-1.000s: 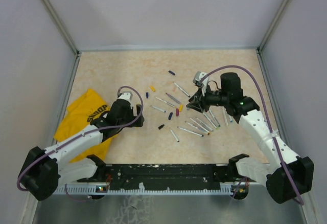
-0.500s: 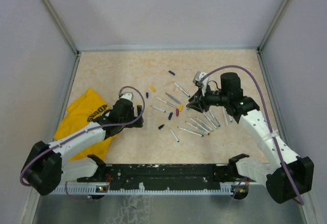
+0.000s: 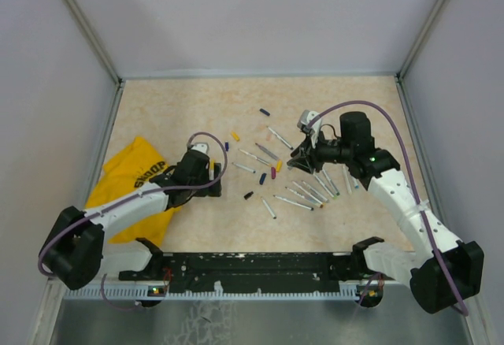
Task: Open the pen caps
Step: Pick up the pen from the center of the board.
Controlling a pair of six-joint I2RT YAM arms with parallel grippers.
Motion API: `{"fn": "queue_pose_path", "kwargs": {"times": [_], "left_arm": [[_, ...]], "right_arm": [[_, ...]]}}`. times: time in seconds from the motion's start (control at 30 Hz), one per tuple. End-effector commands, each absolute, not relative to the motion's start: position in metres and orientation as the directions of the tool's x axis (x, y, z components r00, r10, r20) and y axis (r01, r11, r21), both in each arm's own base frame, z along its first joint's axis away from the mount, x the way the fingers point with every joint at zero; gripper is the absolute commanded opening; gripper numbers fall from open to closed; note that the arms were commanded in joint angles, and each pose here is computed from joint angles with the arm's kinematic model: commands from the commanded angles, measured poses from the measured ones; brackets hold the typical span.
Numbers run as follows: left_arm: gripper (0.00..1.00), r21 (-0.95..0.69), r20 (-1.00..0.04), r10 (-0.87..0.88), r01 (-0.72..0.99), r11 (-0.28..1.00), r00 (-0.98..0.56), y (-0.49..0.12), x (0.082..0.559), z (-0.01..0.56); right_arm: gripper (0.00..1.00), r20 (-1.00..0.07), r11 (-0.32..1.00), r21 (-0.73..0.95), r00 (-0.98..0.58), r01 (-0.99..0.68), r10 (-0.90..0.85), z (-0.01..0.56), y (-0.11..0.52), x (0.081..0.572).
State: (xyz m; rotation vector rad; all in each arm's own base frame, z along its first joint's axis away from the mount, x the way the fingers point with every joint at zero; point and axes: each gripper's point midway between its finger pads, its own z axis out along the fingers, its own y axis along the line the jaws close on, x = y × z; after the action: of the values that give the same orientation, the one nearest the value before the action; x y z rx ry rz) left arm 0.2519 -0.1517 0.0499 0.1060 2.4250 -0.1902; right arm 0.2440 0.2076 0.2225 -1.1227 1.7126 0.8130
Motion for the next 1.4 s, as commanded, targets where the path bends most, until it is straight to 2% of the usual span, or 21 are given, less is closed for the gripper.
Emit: {"fn": "queue_pose_path", "kwargs": {"times": [0.0, 0.6, 0.73, 0.83, 0.97, 1.0, 1.17, 1.37], "left_arm": [[0.94, -0.101, -0.643, 0.047, 0.146, 0.984, -0.764, -0.156, 0.254, 0.053], [0.91, -0.052, -0.598, 0.097, 0.16, 0.986, -0.795, -0.161, 0.263, 0.043], [0.84, -0.037, -0.588, 0.119, 0.173, 0.984, -0.8, -0.166, 0.27, 0.041], [0.75, -0.013, -0.573, 0.132, 0.17, 0.985, -0.809, -0.166, 0.275, 0.039], [0.55, 0.039, -0.563, 0.146, 0.15, 0.988, -0.814, -0.16, 0.28, 0.035], [0.53, 0.049, -0.562, 0.145, 0.142, 0.989, -0.814, -0.159, 0.282, 0.034], [0.51, 0.065, -0.548, 0.162, 0.151, 0.986, -0.821, -0.163, 0.289, 0.03], [0.4, 0.068, -0.517, 0.178, 0.167, 0.984, -0.837, -0.167, 0.29, 0.022]], "right_arm": [[0.33, -0.939, 0.352, 0.009, -0.129, -0.936, -0.318, 0.231, 0.21, 0.248], [0.33, -0.937, 0.348, 0.02, -0.139, -0.937, -0.321, 0.228, 0.211, 0.248], [0.33, -0.937, 0.346, 0.021, -0.14, -0.938, -0.321, 0.227, 0.211, 0.248], [0.33, -0.937, 0.347, 0.02, -0.138, -0.938, -0.32, 0.228, 0.211, 0.248], [0.33, -0.937, 0.346, 0.021, -0.138, -0.938, -0.319, 0.228, 0.211, 0.248], [0.33, -0.937, 0.345, 0.022, -0.14, -0.938, -0.319, 0.228, 0.211, 0.247], [0.33, -0.938, 0.344, 0.019, -0.135, -0.939, -0.318, 0.229, 0.211, 0.247], [0.33, -0.938, 0.344, 0.02, -0.136, -0.939, -0.318, 0.229, 0.211, 0.247]]}}
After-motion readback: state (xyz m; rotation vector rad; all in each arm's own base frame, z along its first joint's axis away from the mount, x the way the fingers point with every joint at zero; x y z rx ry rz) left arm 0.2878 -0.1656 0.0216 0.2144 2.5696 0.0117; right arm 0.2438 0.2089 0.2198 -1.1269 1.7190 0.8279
